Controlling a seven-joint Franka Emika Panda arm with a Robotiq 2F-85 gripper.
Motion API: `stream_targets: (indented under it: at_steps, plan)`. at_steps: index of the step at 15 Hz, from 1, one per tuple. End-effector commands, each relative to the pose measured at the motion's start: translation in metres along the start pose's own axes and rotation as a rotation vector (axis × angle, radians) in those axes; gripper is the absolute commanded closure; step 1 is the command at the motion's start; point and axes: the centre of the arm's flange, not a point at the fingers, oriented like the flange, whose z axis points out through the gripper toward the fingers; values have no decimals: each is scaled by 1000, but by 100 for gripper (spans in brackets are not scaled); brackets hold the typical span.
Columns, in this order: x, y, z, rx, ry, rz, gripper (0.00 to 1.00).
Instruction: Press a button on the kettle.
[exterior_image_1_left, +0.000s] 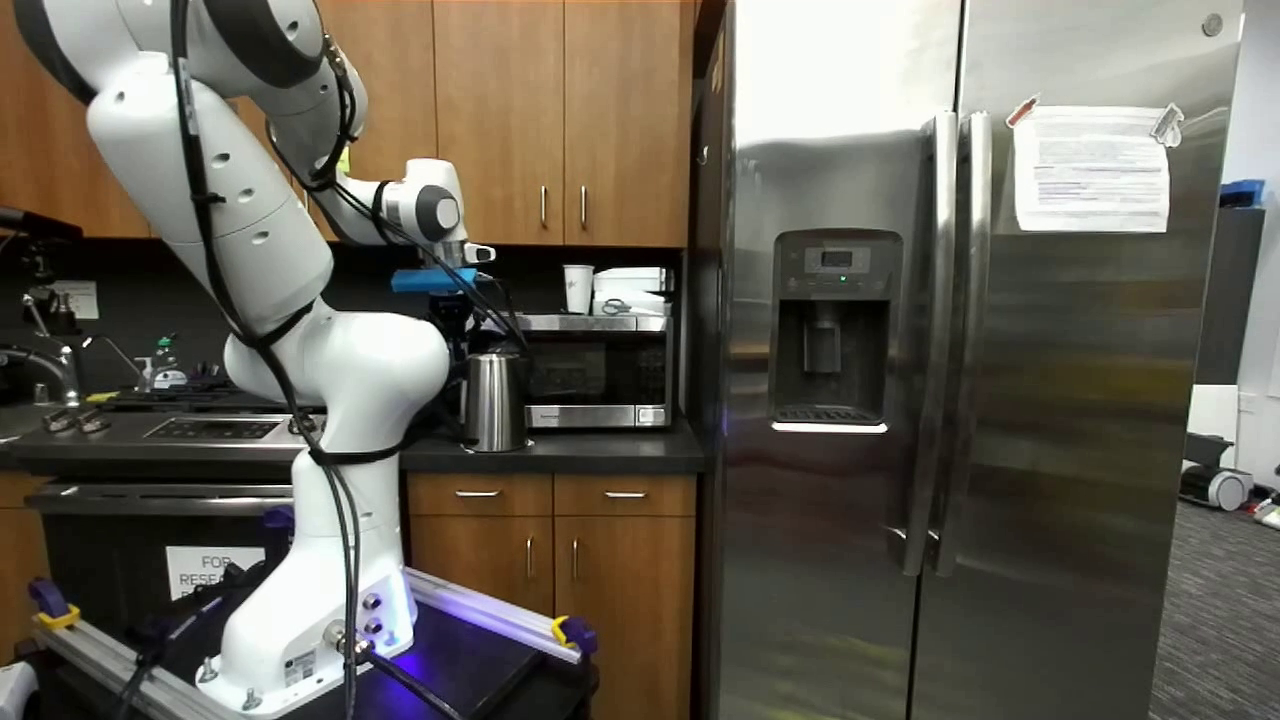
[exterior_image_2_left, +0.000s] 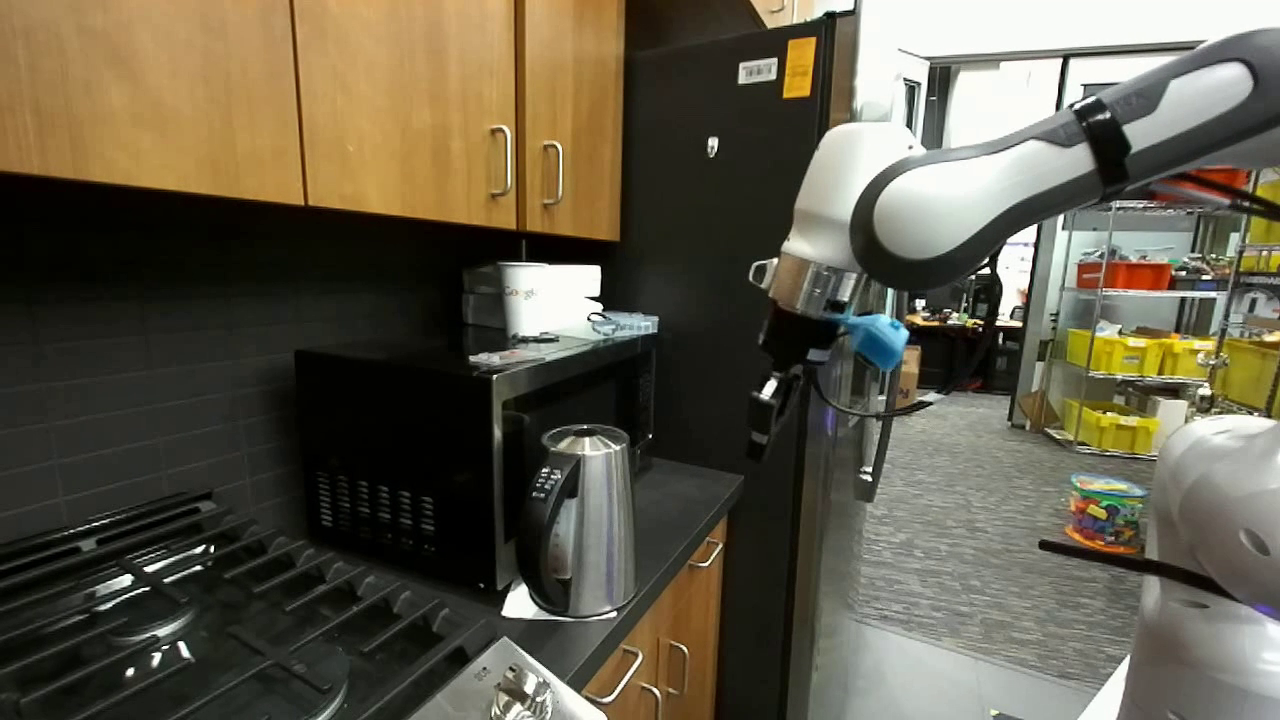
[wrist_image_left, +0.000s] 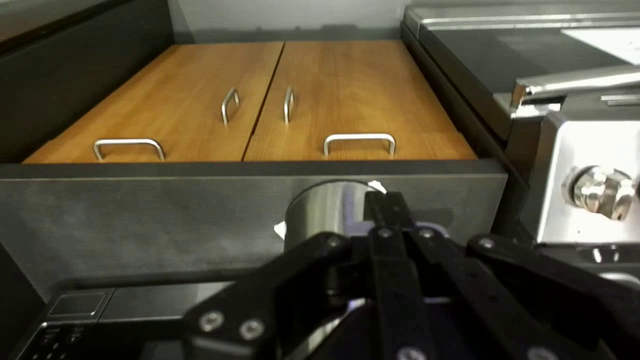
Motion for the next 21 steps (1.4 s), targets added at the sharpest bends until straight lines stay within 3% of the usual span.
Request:
stream_targets:
  at_steps: [1, 7, 12, 16, 21]
  plan:
    - [65, -22, 7, 19, 91, 115, 100]
    - [114, -14, 0, 21, 179, 310, 100]
    - [157, 11, -11, 21, 147, 376, 100]
    - [233, 20, -7, 37, 94, 387, 100]
    - [306, 19, 3, 86, -17, 442, 100]
